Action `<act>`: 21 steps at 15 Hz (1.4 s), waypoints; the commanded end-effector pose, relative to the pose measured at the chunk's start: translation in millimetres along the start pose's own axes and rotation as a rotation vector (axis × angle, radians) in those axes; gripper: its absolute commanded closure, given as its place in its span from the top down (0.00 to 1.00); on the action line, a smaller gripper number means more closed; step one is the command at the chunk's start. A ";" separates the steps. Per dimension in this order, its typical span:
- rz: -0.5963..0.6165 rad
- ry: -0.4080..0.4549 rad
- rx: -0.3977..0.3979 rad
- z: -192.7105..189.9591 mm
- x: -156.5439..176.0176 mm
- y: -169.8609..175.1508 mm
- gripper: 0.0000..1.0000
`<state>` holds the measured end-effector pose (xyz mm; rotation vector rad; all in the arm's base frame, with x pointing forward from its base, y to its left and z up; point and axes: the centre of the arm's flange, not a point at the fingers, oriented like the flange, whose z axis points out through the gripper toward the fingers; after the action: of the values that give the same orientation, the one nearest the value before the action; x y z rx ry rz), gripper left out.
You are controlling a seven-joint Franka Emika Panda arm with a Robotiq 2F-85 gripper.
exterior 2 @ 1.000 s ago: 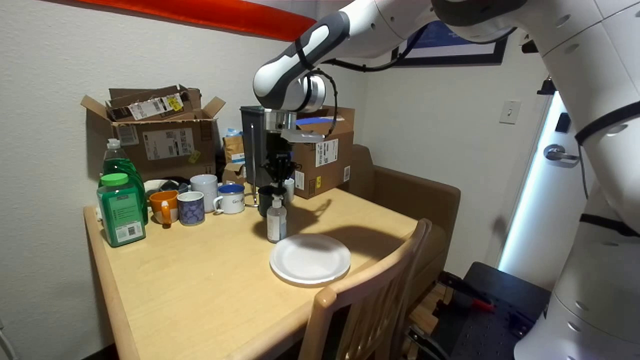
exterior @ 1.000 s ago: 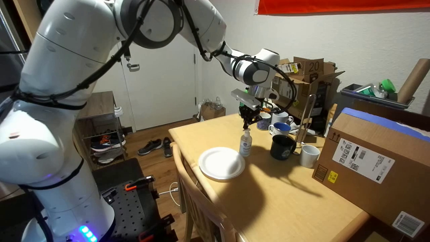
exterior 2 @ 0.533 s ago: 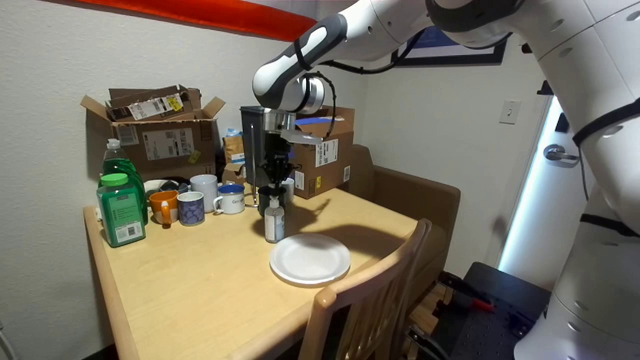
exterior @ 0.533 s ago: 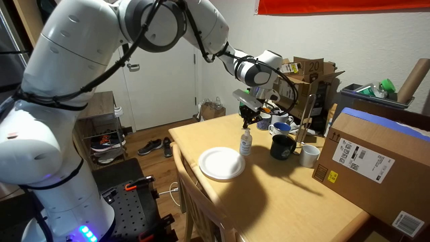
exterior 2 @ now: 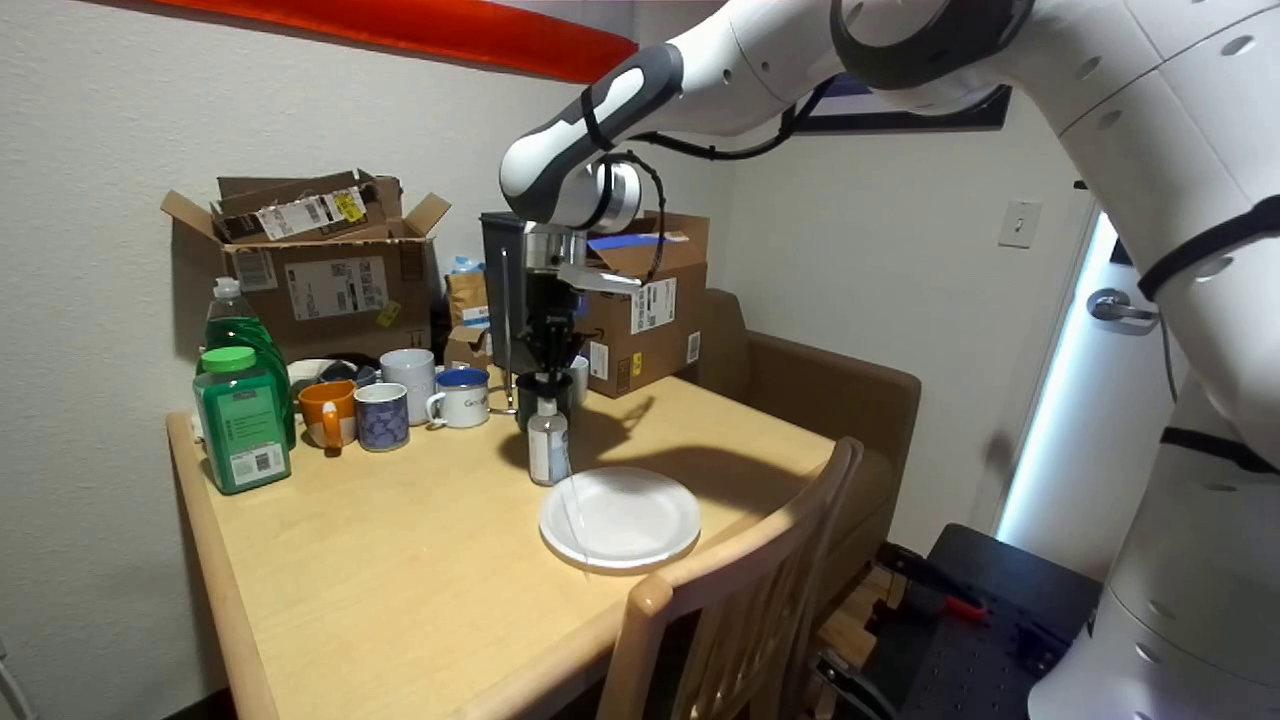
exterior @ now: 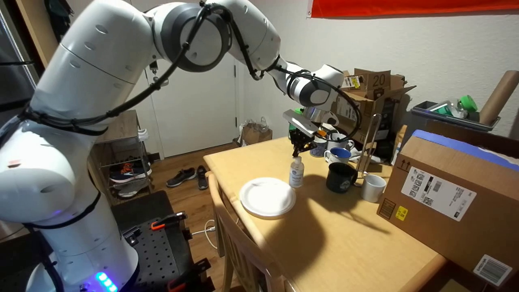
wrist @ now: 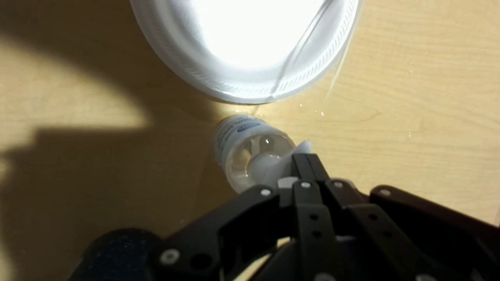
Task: Press the pump dispenser on the bottle next to the plate
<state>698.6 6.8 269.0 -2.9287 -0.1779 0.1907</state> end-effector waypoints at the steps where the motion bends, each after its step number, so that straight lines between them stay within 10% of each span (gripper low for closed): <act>1: -0.008 -0.072 0.048 69.7 19.9 13.3 0.00; 21: -0.028 0.186 -0.039 -90.2 -69.6 -52.9 0.00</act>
<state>673.4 30.7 347.4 -2.9461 -0.2199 -0.0118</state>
